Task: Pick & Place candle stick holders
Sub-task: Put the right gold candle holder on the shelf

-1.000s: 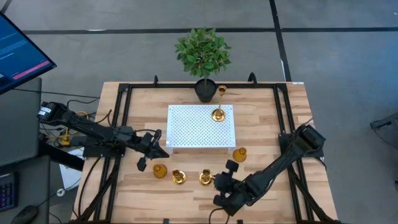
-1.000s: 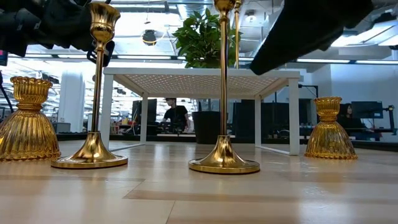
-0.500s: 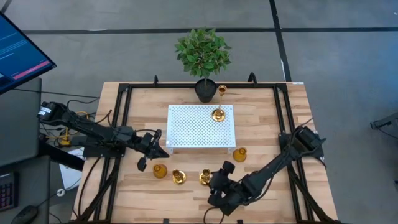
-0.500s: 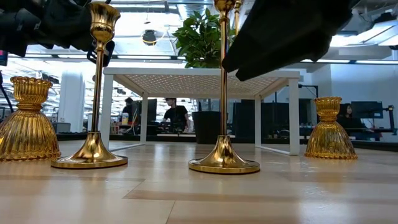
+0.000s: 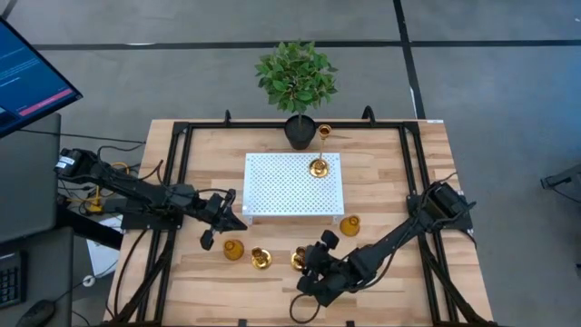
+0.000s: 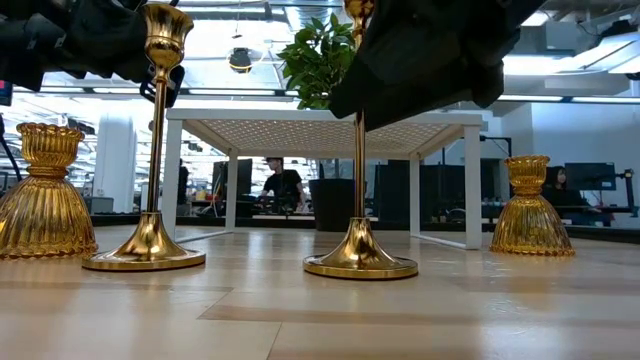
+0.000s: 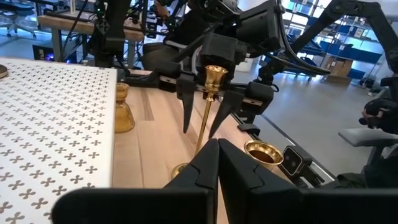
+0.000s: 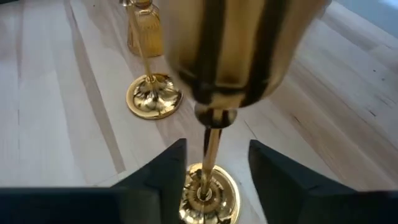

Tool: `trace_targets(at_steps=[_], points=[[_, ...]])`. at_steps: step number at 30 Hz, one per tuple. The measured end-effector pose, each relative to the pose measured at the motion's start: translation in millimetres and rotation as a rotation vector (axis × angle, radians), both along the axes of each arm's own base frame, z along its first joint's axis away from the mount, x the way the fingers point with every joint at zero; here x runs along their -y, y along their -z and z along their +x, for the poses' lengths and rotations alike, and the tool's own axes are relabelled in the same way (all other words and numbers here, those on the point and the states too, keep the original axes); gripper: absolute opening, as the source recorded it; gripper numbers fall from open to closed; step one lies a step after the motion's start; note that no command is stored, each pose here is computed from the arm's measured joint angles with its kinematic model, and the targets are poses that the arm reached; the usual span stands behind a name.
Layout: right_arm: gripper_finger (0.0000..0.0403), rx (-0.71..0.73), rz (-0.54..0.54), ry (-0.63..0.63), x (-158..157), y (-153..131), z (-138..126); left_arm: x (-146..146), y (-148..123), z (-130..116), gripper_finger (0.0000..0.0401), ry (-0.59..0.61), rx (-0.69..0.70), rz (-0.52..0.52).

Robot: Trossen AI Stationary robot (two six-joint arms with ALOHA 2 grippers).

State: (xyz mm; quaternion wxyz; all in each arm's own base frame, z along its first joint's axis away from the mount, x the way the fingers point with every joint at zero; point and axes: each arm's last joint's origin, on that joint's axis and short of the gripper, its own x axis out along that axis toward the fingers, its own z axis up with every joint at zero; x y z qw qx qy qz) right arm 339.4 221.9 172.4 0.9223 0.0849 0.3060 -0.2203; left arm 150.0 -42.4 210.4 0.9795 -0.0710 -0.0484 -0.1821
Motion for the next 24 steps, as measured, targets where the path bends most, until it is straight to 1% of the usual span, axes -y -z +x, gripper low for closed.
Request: trace_targets(at_steps=[8, 10, 17, 20, 24], points=[[0.0032, -0.002, -0.001, 0.000, 0.0, 0.1, -0.2, 0.0, 0.1, 0.0, 0.0008, 0.000, -0.001, 0.000], [0.0012, -0.007, -0.007, -0.005, -0.3, 0.3, -0.8, 0.0, 0.1, 0.0, 0.0008, 0.000, -0.001, 0.000], [0.0006, -0.028, -0.045, -0.050, -2.5, -3.6, -4.2, 0.0, 0.0, 0.0, 0.0008, 0.000, -0.001, -0.001], [0.0004, -0.023, -0.050, -0.074, -2.5, -15.1, -8.3, 0.0, -0.1, -0.1, 0.0008, 0.000, 0.001, -0.001], [0.0003, -0.014, -0.057, -0.121, -0.3, -39.4, -17.3, 0.0, -1.8, -0.3, 0.0008, -0.001, 0.021, -0.002]])
